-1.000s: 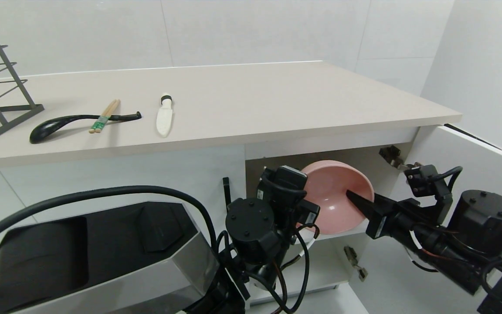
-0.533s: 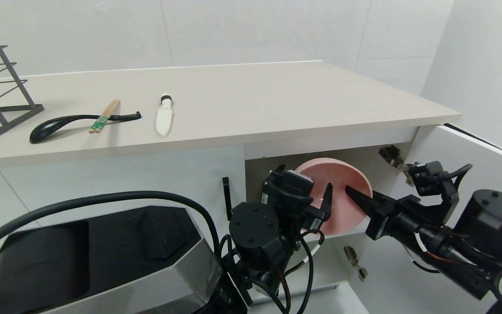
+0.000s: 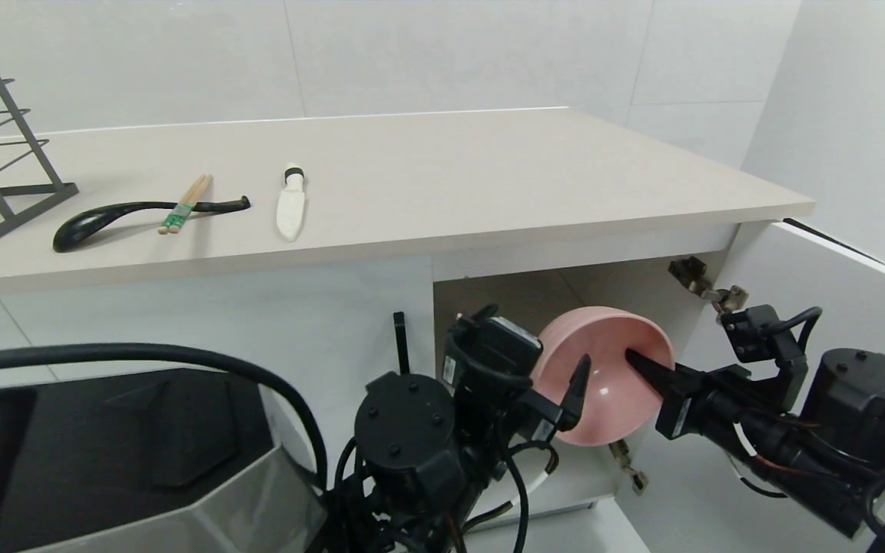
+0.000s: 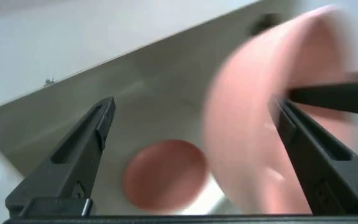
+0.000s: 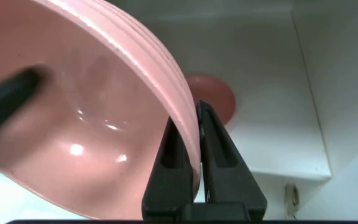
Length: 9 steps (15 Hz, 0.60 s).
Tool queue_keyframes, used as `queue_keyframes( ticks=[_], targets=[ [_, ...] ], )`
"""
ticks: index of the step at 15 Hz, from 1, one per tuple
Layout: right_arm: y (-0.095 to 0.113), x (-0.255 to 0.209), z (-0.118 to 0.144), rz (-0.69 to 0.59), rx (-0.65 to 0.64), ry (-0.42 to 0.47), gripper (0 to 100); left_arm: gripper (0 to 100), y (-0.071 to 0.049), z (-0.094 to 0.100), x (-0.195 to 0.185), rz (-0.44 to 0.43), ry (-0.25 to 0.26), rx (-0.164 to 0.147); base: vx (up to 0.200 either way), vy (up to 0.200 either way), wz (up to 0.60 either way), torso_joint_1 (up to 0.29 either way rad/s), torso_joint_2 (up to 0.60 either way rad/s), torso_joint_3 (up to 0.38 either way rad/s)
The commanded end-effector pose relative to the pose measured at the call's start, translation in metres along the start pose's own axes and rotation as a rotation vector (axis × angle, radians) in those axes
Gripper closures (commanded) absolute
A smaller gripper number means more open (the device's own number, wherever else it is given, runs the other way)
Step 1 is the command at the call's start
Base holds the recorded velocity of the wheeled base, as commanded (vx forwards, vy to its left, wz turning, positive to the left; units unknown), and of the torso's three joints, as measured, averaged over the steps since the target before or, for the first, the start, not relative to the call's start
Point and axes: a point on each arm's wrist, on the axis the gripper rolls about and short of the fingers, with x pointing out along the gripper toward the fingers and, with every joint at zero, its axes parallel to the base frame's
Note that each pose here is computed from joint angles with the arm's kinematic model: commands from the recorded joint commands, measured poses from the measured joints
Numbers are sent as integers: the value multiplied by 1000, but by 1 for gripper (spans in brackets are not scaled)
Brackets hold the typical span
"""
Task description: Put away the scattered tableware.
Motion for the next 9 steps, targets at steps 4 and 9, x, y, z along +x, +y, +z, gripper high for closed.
queue_keyframes(
  ticks=[4, 9],
  targets=[
    [-6, 4, -11, -29, 5, 52, 100, 0, 44, 34, -64, -188, -29, 15, 0, 0, 0, 0, 0, 0],
    [-6, 3, -19, -28, -1, 93, 100, 0, 84, 27, -102, -353, 5, 22, 0, 0, 0, 0, 0, 0]
  ],
)
